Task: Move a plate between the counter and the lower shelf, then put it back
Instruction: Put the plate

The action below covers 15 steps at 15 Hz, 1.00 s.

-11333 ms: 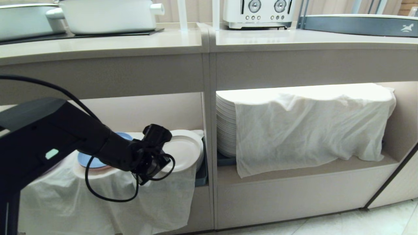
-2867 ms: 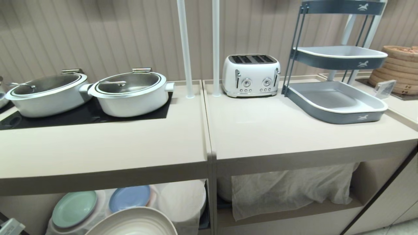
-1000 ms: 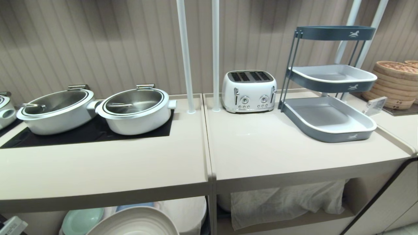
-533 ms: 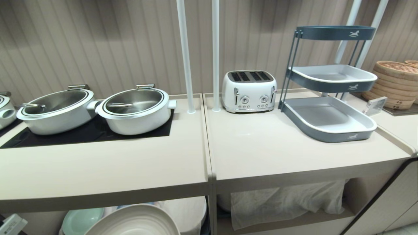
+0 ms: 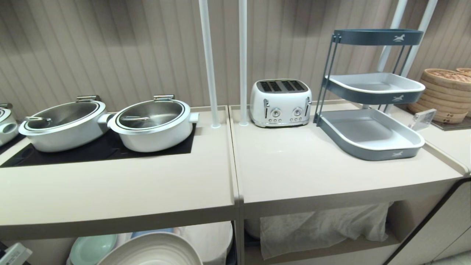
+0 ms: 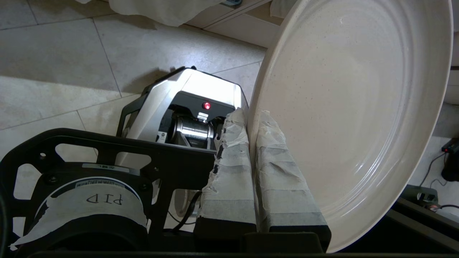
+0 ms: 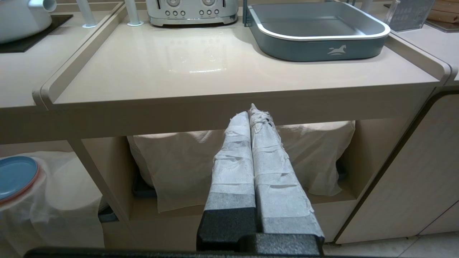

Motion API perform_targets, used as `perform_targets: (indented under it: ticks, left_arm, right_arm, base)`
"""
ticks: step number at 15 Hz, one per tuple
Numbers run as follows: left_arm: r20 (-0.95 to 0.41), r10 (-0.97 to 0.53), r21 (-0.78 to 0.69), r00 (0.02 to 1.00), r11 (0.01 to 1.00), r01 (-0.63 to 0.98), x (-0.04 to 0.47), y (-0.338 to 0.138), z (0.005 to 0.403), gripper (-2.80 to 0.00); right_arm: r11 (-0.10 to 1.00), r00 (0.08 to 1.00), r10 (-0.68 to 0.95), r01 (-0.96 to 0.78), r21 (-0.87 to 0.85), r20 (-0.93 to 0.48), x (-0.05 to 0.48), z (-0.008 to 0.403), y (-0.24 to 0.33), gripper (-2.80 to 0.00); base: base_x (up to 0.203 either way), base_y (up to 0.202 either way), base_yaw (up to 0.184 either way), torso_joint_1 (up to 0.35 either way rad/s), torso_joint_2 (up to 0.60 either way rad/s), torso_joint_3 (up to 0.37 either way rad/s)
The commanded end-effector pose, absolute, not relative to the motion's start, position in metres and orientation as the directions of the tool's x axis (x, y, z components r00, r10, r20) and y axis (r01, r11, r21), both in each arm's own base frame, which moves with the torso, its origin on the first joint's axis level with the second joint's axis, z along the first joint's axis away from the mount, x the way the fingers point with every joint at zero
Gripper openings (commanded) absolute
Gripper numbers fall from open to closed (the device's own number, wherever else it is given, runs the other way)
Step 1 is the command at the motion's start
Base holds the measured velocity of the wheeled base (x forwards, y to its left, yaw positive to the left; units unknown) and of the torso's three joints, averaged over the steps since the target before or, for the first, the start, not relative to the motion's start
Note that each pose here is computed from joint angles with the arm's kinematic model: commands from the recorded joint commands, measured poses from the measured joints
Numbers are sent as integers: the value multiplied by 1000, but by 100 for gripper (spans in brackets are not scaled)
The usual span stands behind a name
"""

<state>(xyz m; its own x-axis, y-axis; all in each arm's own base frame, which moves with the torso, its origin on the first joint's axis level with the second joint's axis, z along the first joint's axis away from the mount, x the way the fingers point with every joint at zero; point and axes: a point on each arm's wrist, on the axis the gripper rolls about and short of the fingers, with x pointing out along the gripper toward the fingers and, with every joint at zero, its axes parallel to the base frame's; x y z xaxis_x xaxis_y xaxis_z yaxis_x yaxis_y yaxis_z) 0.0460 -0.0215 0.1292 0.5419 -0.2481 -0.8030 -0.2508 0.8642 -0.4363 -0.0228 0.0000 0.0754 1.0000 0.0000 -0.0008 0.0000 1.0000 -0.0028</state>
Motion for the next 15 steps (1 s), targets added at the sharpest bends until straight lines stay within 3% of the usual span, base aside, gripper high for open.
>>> perform_targets:
  ticks: [1,15]
  left_arm:
    - [-805,-247,-436,540,863,-256,46,-22,129,-280]
    - [-805,-241,-442,542,853,-277,46,-21,129,-280]
  right_arm:
    - [1000,1000,0,0,-3,0,-23,75,0,-280]
    - [1000,1000,0,0,-3,-1,-23,75,0,-280]
  base:
    - [0,0,0,0,0,0]
    - [0,0,0,0,0,0]
